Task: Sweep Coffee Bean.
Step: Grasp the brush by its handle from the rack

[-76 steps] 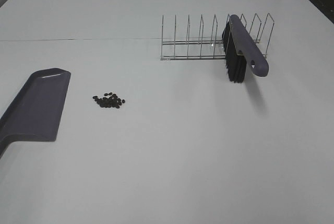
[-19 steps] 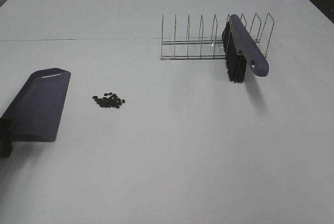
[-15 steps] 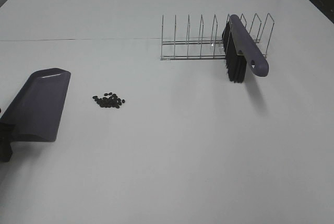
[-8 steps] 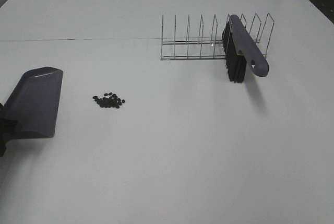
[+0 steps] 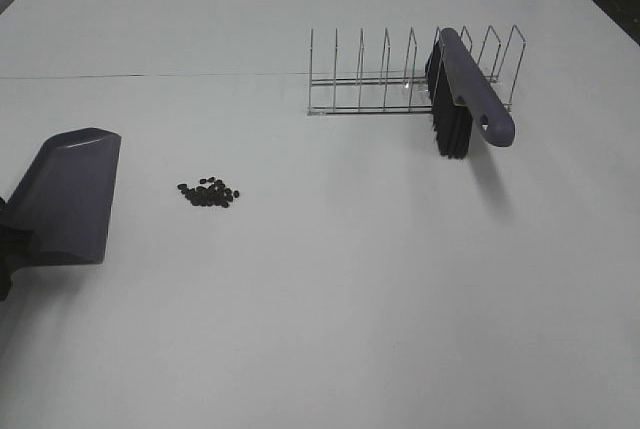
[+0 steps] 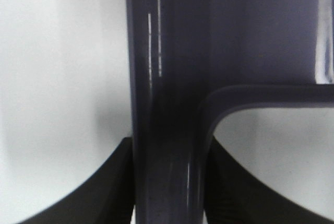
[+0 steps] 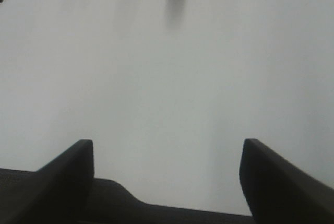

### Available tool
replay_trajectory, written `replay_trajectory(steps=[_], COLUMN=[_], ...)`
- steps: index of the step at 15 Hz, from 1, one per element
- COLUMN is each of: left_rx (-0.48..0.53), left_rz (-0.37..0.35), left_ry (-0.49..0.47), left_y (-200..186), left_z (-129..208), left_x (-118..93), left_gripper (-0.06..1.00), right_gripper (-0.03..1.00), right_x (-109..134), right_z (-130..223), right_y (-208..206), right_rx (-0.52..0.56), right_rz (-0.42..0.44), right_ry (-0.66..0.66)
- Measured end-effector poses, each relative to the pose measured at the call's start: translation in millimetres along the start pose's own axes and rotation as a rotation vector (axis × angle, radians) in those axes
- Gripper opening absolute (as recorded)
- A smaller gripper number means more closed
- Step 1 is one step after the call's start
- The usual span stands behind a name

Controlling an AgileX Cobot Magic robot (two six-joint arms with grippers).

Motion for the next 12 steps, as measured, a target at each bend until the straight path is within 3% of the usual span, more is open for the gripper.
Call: replay_trajectory(steps=[8, 12], left_rx=[0.0, 0.0], left_rz=[0.0, 0.0], left_ry=[0.001, 0.001], left_y=[0, 0], left_z=[0, 0], left_x=[0, 0], left_gripper=[0.33, 0.33], right_gripper=[0.73, 0.73], right_x=[18, 26], right_z=[-85, -123], right_y=[57, 90], right_rx=[0.182, 0.222], right_rz=[0.044, 0.051], right_ry=[0.004, -0.012])
Point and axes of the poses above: a point on each arm's last joint axis where the gripper is mounted, y pointing out along that axis toward the gripper, x along the wrist's bending axis when the last joint is at zero, z = x × y, the point moved 10 cm from there along y, pointing out along that axis toward the gripper, and after that the axes turned 6 degrees about y, right-handed, at the moved point
